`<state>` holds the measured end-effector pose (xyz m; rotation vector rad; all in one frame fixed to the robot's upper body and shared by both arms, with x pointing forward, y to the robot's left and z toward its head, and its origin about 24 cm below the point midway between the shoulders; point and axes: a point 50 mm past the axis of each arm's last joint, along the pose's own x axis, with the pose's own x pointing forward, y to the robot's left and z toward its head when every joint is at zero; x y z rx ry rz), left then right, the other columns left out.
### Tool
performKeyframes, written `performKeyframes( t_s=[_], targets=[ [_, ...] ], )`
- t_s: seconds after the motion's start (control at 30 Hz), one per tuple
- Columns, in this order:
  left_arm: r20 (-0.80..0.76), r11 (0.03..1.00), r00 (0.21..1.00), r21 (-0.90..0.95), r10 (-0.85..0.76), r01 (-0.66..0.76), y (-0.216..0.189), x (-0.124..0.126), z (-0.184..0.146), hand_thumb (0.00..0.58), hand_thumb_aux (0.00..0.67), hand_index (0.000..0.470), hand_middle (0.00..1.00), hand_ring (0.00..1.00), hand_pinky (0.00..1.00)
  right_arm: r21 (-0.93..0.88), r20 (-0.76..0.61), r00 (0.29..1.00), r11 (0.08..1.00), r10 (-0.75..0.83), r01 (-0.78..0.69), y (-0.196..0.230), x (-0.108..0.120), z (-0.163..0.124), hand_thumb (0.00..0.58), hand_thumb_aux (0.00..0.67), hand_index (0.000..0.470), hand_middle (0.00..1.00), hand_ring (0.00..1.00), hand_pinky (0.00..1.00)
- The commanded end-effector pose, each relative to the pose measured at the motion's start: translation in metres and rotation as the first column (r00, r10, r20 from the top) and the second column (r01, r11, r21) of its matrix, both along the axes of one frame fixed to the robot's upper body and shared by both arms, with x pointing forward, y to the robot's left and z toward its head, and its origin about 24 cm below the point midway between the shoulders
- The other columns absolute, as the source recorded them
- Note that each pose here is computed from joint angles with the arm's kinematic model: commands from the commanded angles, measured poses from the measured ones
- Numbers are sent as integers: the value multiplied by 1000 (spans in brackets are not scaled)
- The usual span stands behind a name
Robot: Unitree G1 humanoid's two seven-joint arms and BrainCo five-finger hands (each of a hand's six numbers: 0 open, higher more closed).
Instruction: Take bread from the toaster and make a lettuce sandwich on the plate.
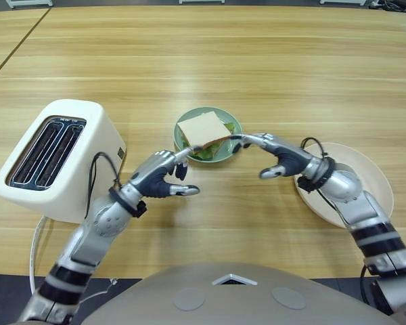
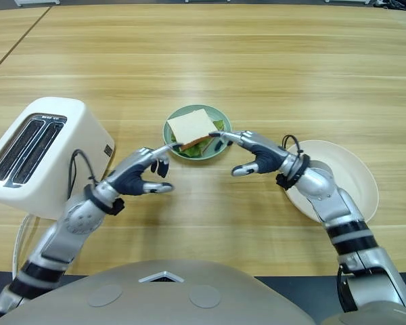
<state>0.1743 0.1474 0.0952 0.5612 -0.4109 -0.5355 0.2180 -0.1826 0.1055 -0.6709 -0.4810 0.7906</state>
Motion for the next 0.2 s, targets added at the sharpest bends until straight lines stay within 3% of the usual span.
performKeyframes(
  t_s=[0.03,0.2],
  targets=[
    [-121,937,990,-333,73,-110,15,0,-6,0,0,0,0,0,0,188,-160,984,976,-79,108,6,5,-16,0,0,0,0,0,0],
    [-177,919,984,-384,28,-95,8,0,-21,0,0,0,0,0,0,355,-230,970,922,-73,154,7,13,-19,0,0,0,0,0,0]
  ],
)
